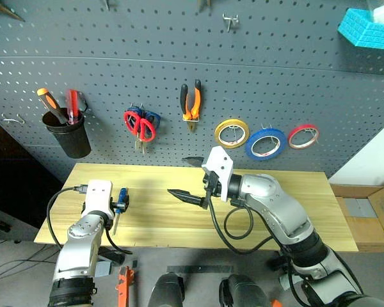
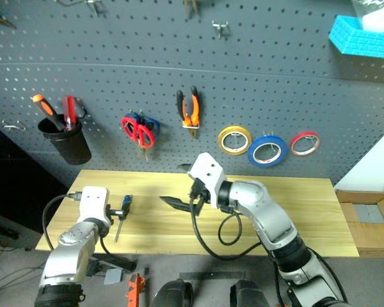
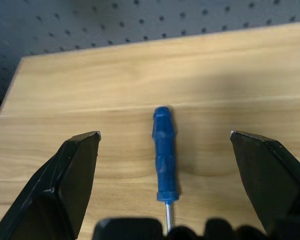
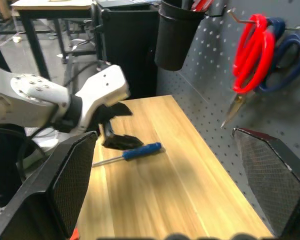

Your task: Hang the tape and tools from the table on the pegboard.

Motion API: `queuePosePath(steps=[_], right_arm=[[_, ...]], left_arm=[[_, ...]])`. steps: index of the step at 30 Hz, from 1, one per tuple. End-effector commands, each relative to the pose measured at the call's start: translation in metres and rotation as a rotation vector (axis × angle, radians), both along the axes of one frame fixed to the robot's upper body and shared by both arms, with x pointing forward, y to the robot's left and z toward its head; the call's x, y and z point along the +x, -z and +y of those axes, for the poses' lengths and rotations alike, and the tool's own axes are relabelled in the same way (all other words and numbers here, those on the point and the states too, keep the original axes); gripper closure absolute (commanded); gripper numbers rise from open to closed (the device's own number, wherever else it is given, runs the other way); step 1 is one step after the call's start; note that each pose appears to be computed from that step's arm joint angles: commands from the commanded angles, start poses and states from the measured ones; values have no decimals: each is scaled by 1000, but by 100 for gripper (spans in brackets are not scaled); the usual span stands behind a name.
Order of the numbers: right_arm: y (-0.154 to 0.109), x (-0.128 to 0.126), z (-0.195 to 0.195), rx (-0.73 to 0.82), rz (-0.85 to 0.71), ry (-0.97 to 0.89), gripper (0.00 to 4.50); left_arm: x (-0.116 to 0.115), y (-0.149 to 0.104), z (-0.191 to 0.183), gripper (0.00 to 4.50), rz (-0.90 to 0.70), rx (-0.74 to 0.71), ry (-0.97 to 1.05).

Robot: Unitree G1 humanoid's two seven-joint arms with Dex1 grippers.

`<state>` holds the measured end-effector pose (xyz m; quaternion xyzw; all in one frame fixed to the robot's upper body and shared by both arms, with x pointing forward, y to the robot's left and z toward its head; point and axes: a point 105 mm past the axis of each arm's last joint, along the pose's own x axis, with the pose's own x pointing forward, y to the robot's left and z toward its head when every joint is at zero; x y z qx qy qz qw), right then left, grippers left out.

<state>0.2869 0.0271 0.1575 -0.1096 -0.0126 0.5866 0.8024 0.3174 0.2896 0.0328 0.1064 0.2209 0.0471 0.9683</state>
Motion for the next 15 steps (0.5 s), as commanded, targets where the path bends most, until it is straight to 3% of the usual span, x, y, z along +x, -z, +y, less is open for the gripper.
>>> queuePosePath(steps=[1, 15], right_arm=[[-3, -10, 1, -20, 8, -53, 0], [14, -19, -14, -94, 39, -28, 0]], left_arm=[[4, 3, 0, 4, 44, -30, 7], [1, 28, 12, 4, 185, -58, 66]])
